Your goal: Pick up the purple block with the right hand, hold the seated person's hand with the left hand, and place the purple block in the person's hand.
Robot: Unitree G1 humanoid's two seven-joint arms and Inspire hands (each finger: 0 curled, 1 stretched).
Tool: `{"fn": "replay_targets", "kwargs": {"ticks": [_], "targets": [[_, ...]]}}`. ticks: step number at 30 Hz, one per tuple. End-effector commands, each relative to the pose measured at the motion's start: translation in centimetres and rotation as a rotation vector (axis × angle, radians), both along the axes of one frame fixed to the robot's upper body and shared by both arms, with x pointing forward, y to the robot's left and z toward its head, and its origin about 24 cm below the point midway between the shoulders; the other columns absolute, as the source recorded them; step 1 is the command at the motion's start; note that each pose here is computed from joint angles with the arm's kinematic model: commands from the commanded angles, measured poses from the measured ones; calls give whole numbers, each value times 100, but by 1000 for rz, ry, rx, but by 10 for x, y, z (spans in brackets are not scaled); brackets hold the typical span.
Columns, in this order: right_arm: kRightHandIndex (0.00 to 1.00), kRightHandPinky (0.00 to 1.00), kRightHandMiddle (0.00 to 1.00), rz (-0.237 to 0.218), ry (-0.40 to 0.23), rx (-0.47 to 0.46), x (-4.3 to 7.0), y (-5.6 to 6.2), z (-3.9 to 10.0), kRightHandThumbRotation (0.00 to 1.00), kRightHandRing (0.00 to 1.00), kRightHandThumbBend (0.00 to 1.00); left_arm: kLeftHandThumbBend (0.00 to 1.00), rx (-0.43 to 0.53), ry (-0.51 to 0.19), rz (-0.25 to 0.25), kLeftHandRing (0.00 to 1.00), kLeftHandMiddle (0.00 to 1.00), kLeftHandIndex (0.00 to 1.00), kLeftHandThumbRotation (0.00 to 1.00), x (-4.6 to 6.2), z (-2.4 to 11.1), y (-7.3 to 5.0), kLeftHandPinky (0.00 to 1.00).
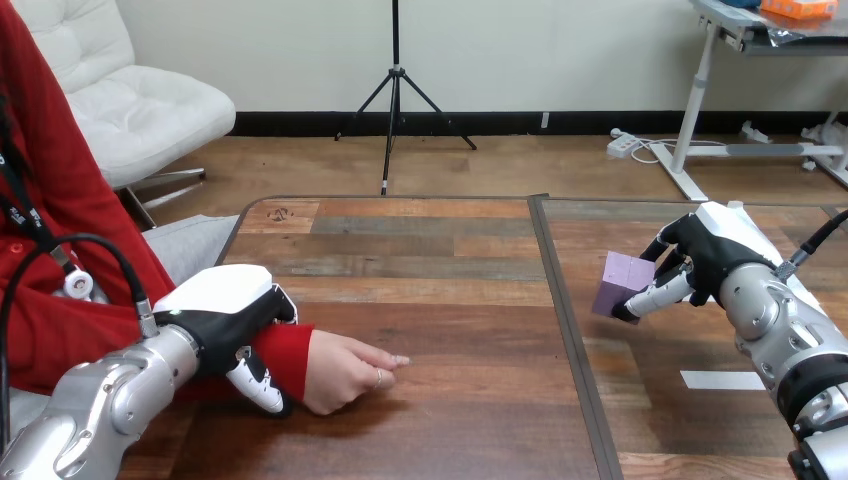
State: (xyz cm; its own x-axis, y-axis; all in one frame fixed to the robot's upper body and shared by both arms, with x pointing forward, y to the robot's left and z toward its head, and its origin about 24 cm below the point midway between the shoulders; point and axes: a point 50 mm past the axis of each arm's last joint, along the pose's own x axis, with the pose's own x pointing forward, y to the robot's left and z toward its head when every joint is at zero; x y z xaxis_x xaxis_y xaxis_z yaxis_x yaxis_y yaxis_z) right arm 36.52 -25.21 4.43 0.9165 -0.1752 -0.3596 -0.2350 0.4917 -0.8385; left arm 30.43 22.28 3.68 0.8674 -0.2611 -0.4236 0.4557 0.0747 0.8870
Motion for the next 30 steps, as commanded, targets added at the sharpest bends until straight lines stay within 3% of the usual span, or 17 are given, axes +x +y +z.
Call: {"fn": "replay_targets", "kwargs": {"ticks": [1,17,30], "targets": [[50,40,48,11,-101,10,12,5,22,0,45,76,80,10,-14,-5,27,36,41,0,10,7,-4,22],[49,39,47,16,-121,16,13,6,24,0,44,77,79,-47,-34,2,26,34,39,0,12,13,-5,21],[47,39,47,21,-148,36,16,10,28,0,44,77,74,-119,-122,13,26,34,35,0,16,33,-4,21]]}}
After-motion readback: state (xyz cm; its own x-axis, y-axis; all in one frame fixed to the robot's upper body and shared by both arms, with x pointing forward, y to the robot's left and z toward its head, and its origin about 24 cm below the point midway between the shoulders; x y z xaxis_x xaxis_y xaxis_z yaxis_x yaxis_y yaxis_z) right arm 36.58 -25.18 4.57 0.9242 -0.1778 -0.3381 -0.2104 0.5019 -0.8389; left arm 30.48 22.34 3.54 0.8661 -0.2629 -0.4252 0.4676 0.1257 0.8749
